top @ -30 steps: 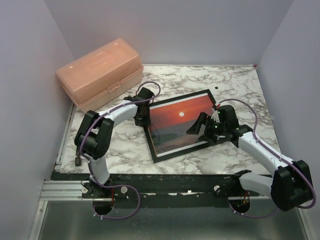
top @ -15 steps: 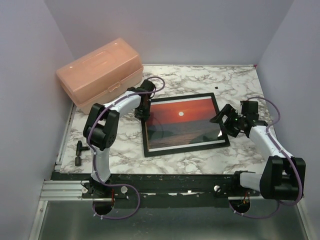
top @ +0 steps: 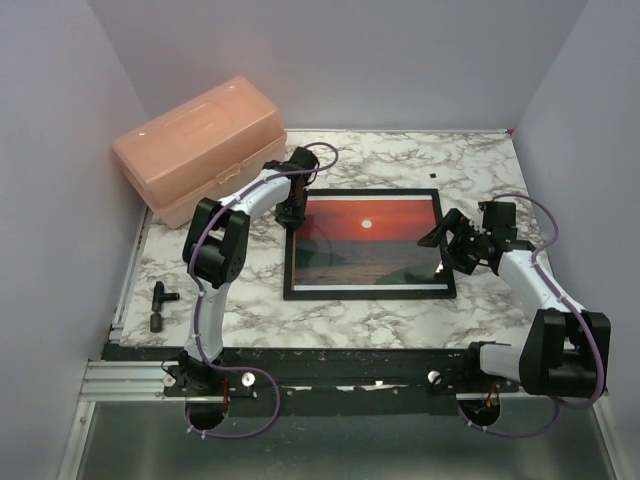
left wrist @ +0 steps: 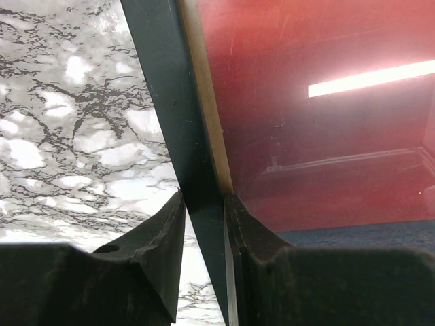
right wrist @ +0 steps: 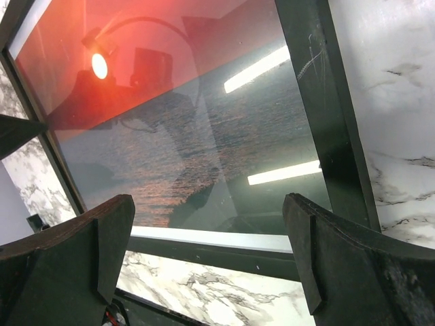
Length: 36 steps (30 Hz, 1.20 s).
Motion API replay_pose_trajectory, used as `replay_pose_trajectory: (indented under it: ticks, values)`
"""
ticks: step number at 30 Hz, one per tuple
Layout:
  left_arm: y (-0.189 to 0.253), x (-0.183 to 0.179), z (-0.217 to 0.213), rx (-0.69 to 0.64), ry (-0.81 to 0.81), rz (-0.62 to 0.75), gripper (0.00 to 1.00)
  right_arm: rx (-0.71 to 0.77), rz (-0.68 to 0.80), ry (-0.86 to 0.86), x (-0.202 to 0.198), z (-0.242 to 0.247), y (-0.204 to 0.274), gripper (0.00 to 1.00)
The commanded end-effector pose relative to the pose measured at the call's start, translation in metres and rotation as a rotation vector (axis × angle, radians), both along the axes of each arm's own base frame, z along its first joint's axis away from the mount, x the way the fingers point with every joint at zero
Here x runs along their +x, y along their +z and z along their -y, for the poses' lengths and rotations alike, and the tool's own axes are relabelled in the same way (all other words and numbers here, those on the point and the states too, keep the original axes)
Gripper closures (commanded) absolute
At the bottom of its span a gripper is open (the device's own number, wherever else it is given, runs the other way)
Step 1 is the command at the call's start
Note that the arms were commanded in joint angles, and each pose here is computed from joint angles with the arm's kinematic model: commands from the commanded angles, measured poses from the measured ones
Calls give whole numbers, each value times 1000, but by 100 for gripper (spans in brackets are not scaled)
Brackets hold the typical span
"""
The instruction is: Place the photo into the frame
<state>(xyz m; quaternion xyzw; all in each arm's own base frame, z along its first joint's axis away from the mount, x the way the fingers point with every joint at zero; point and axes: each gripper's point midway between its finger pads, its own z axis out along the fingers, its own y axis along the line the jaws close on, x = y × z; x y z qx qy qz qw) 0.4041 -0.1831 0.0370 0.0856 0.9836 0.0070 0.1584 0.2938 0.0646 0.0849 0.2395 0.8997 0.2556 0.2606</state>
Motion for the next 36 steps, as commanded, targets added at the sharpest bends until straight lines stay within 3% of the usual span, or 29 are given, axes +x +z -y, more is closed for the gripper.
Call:
replay_pose_trajectory:
  ticks: [1, 3, 5, 8, 17, 22, 28, 36]
  values:
    - [-2, -4, -5, 15, -4, -18, 74, 19, 24, 24, 0, -3, 12, 0]
    - [8, -5, -4, -7, 8, 16, 40, 24, 30, 30, -1, -5, 14, 0]
    - [24, -4, -7, -23, 24, 64, 19, 27, 33, 31, 0, -5, 17, 0]
    - [60, -5, -5, -89, 30, 148, 10, 36, 43, 37, 0, -7, 23, 0]
    - [199, -48, 24, -586, -87, 440, 4, 57, 119, 32, 0, -10, 53, 0]
    - [247, -87, 21, -754, -152, 620, 3, 68, 190, 44, -6, -14, 69, 0]
    - [263, -130, -10, -811, -114, 836, 1, 34, 294, 31, -14, -10, 87, 0]
    - [229, -158, -60, -684, -10, 1034, 1, 3, 411, 61, -27, -11, 94, 0]
